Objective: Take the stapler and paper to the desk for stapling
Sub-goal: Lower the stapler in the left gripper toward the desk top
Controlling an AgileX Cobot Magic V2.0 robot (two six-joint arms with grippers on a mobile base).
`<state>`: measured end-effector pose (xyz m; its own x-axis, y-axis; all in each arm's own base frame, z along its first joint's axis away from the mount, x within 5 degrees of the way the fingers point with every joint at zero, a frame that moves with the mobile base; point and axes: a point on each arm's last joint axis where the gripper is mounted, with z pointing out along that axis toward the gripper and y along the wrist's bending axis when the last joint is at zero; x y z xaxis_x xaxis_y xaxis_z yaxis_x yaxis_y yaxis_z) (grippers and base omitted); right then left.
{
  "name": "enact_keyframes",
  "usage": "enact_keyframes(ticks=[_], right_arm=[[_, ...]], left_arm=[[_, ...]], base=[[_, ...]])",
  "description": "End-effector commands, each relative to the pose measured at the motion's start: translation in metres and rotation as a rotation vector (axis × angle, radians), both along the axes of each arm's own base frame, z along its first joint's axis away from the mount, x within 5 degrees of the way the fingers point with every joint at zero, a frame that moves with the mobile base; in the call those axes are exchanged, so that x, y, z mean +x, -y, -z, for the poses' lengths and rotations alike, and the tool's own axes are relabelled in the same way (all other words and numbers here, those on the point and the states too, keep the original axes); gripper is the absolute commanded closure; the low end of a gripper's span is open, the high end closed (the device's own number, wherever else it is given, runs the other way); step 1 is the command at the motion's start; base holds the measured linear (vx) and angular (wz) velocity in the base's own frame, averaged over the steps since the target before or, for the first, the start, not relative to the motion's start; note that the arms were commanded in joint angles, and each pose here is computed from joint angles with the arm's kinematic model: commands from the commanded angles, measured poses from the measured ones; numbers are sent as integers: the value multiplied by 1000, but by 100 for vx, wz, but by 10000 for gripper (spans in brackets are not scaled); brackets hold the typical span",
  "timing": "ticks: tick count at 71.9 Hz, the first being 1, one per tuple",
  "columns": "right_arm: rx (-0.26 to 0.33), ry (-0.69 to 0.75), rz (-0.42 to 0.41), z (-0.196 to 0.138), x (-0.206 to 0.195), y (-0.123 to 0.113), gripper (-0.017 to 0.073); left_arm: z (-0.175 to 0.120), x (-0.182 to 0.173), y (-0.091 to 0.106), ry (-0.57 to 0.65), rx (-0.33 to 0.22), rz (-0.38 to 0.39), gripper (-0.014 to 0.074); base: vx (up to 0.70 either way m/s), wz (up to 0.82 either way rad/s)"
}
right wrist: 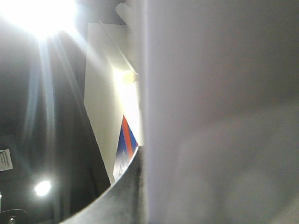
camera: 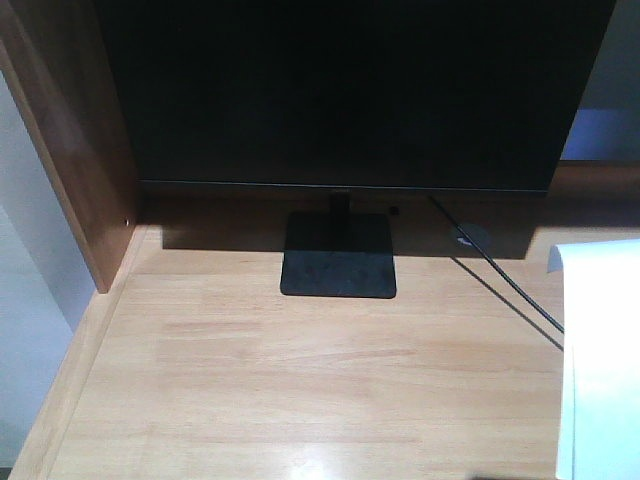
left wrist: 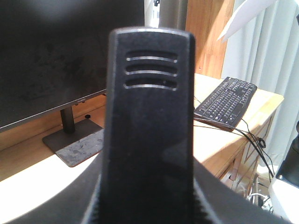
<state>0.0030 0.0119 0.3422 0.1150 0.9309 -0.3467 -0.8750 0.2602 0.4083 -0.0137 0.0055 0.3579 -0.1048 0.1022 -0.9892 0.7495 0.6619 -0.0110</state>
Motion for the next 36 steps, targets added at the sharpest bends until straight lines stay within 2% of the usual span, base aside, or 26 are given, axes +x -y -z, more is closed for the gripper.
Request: enact_keyframes(ticks=[1,9,15,24,36], right_arm=[[3,48,10,-10,-4,1,564],[3,48,10,-10,-4,1,564],[3,48,10,-10,-4,1,564],[3,48,10,-10,-4,1,564],[3,48,10,-10,-4,1,564]], left_arm=[[-18,0,0,80,-107,4,601],[-21,2,0,116,-135,-6,601],[-20,7,4,131,-128,-20,601],[-19,24,18,105,-70,-36,601],[-20,59,54,40,1,-38,601]], base=[[0,0],[0,0],[0,0],[0,0],[0,0]])
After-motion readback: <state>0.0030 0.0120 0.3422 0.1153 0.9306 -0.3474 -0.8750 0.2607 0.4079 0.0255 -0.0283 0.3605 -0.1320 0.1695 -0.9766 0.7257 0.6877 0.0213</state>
